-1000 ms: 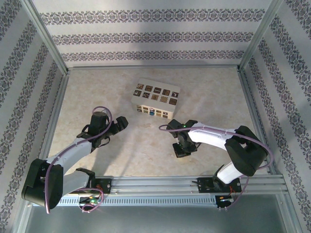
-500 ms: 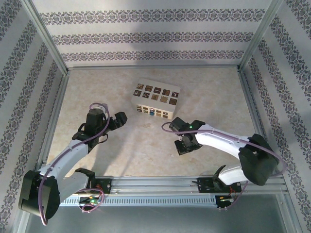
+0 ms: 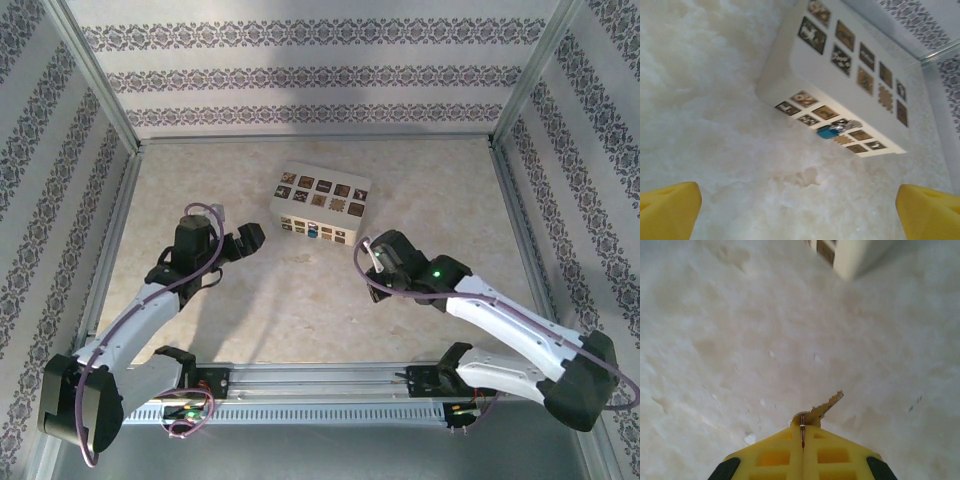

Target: Unlock a padlock with a key

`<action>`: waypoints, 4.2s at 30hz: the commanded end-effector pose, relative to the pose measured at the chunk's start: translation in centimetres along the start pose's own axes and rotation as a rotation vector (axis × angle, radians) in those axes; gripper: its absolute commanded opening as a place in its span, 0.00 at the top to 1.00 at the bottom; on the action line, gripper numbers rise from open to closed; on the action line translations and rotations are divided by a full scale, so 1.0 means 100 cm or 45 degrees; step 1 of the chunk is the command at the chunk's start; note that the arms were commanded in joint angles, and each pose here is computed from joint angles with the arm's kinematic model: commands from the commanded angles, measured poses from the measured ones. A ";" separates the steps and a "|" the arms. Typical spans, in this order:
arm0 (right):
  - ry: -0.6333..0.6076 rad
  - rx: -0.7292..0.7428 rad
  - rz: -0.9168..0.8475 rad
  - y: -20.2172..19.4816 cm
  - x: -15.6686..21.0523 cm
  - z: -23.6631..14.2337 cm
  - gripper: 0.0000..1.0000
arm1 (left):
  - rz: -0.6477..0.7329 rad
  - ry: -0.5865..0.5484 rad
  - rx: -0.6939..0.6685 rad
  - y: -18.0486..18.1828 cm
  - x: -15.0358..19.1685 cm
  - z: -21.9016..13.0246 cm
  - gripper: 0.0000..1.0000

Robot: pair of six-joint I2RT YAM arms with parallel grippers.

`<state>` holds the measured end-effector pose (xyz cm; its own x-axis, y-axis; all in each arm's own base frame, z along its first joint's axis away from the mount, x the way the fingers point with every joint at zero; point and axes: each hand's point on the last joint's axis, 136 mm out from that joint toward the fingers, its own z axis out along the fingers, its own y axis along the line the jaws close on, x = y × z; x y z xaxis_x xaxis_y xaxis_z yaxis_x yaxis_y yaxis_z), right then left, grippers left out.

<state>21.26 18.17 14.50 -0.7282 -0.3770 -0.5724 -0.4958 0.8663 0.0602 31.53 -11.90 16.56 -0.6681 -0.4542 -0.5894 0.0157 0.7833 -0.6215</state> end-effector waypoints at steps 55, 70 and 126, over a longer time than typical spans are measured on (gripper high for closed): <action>-0.836 -0.039 -1.079 0.067 -0.139 -0.071 1.00 | 0.436 0.376 0.792 -0.247 0.027 -0.016 0.70; -0.835 -0.008 -1.060 0.063 -0.139 -0.070 1.00 | 0.440 0.364 0.774 -0.245 0.026 -0.015 0.92; -1.028 -1.287 0.028 0.109 -0.182 -0.146 0.28 | 0.883 0.067 1.021 -0.262 -0.027 -0.101 1.00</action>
<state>23.19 29.34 34.87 -0.4614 0.2155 -0.8606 -0.8483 0.1767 0.4991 25.37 -27.01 38.70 -0.3803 0.0443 -0.9238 0.8663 0.3669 -0.3390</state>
